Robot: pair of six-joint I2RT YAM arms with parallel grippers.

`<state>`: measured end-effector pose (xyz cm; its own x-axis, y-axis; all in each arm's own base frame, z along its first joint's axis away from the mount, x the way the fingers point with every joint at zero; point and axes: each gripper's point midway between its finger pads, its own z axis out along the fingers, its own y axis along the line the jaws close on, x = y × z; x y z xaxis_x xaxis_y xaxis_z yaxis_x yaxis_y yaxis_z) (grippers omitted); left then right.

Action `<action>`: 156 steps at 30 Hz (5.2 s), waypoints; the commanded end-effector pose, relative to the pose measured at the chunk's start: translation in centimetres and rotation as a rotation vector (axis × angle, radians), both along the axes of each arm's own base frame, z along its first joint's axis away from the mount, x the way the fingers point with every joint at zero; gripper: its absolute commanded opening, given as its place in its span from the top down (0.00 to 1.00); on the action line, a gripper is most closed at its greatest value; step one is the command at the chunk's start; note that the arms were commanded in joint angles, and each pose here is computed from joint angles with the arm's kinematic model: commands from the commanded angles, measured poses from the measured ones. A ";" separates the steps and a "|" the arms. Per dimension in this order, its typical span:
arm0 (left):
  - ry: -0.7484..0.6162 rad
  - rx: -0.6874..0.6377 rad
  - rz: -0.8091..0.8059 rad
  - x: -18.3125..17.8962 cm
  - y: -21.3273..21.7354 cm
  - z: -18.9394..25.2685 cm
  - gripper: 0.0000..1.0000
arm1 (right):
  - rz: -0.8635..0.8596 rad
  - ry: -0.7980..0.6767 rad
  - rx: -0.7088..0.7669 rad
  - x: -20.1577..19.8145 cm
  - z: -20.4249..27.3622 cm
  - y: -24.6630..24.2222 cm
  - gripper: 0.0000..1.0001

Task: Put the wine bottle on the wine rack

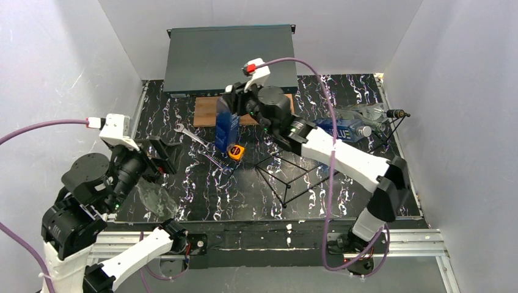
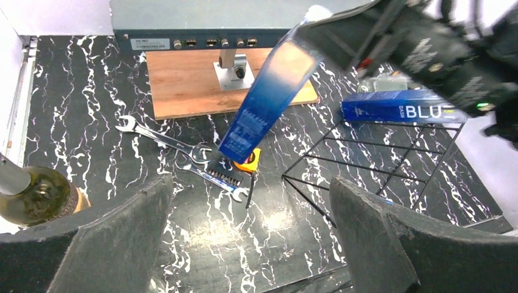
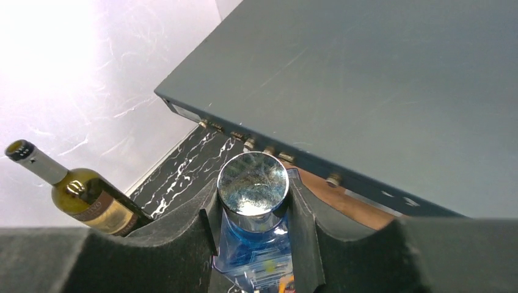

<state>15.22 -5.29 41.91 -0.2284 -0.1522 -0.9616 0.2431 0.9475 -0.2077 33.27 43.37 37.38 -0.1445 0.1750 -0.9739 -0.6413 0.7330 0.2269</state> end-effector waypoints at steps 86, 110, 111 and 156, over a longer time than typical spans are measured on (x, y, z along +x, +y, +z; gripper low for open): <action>0.080 -0.003 -0.054 6.5 -6.5 -5.8 0.01 | -0.558 -0.216 -0.084 -3.6 -6.9 -32.3 0.99; 0.106 -0.033 -0.084 6.4 -7.5 -6.4 0.01 | -0.557 -0.017 -0.075 -6.3 -13.4 -33.6 0.93; 0.104 -0.034 -0.083 6.4 -7.4 -6.3 0.01 | -0.556 -0.006 -0.068 -6.4 -13.5 -33.6 0.93; 0.134 -0.061 -0.144 5.4 -8.3 -6.3 0.01 | -0.658 0.140 -0.097 -8.1 -16.6 -36.2 0.62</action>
<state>20.85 -13.25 34.26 -0.3895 -0.1619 -0.9067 0.3139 0.9022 -0.2959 25.40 8.69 24.49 -0.0532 0.2791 -0.9588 -0.1161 0.9519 0.2835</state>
